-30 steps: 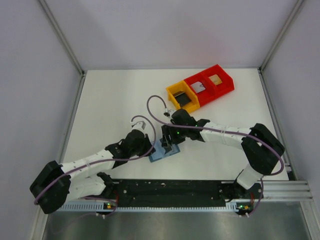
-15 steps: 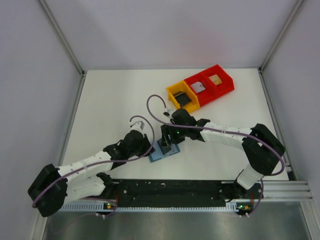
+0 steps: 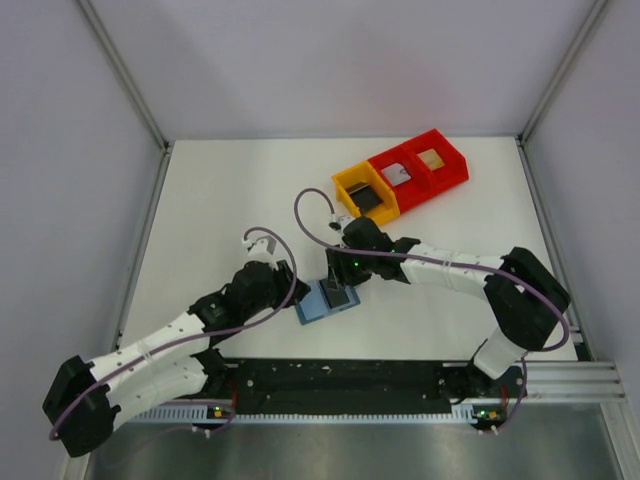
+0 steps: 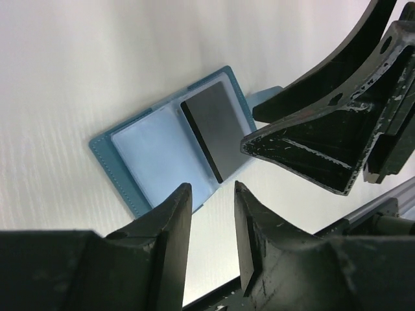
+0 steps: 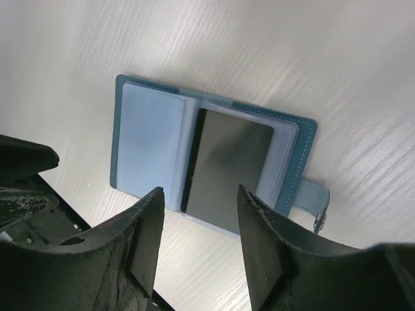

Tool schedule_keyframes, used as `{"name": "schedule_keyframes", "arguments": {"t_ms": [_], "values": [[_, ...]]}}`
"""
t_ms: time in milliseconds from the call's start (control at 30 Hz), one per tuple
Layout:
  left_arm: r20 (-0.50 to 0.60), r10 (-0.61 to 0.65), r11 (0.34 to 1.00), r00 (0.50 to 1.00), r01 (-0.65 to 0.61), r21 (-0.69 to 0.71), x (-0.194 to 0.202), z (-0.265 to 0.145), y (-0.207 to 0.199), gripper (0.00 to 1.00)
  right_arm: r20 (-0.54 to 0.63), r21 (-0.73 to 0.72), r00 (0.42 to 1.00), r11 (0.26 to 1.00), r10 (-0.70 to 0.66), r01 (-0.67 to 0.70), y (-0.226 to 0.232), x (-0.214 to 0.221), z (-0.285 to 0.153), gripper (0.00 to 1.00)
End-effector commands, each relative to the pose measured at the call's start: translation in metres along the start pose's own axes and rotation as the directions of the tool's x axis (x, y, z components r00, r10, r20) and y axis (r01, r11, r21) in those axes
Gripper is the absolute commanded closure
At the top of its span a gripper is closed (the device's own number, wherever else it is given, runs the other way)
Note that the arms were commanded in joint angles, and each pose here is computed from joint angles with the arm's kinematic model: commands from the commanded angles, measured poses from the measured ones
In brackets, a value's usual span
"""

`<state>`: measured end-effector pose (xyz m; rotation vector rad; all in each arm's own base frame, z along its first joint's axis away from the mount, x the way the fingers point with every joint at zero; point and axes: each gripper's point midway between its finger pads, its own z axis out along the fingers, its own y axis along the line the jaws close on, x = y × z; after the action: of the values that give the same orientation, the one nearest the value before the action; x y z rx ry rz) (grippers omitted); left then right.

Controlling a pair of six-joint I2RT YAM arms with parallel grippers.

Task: Take the credit cards out of the card holder
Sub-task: Remove the credit card from the card holder.

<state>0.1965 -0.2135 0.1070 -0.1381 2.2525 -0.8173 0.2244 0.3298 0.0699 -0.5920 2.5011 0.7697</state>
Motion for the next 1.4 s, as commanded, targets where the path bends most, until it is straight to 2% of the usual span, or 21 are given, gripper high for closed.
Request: {"name": "schedule_keyframes", "arguments": {"t_ms": [0, 67, 200, 300, 467, 733, 1367], "values": [[0.064, -0.059, 0.994, 0.996, 0.053, 0.099, -0.015, 0.010, -0.025, 0.58, 0.081, 0.014, 0.996, 0.999, -0.042, 0.041, 0.004, -0.020, -0.008, 0.53], [0.043, -0.080, 0.992, 0.996, 0.076, 0.104, -0.010, 0.019, -0.026, 0.53, 0.091, 0.028, 0.995, 0.999, -0.046, 0.043, 0.001, -0.021, -0.008, 0.56], [-0.012, -0.093, 0.991, 0.996, 0.094, 0.095, 0.000, 0.036, -0.027, 0.51, 0.100, 0.000, 0.995, 1.000, -0.027, 0.027, -0.003, -0.022, -0.005, 0.65], [-0.030, -0.096, 0.991, 0.995, 0.098, 0.090, 0.003, 0.046, -0.028, 0.54, 0.111, -0.005, 0.994, 1.000, -0.004, 0.004, -0.011, -0.023, -0.002, 0.71], [-0.048, -0.129, 0.989, 0.991, 0.132, 0.067, 0.007, 0.057, -0.022, 0.61, 0.098, -0.024, 0.995, 0.999, 0.029, -0.027, -0.019, -0.015, 0.006, 0.77], [-0.090, -0.171, 0.983, 0.981, 0.176, 0.052, 0.015, 0.067, -0.015, 0.61, 0.065, -0.011, 0.996, 0.998, 0.067, -0.067, -0.035, 0.003, 0.012, 0.79], [-0.209, -0.248, 0.967, 0.946, 0.255, 0.007, 0.044, 0.085, 0.007, 0.65, 0.017, -0.053, 0.995, 0.994, 0.097, -0.096, -0.035, 0.019, 0.024, 0.82]]}}
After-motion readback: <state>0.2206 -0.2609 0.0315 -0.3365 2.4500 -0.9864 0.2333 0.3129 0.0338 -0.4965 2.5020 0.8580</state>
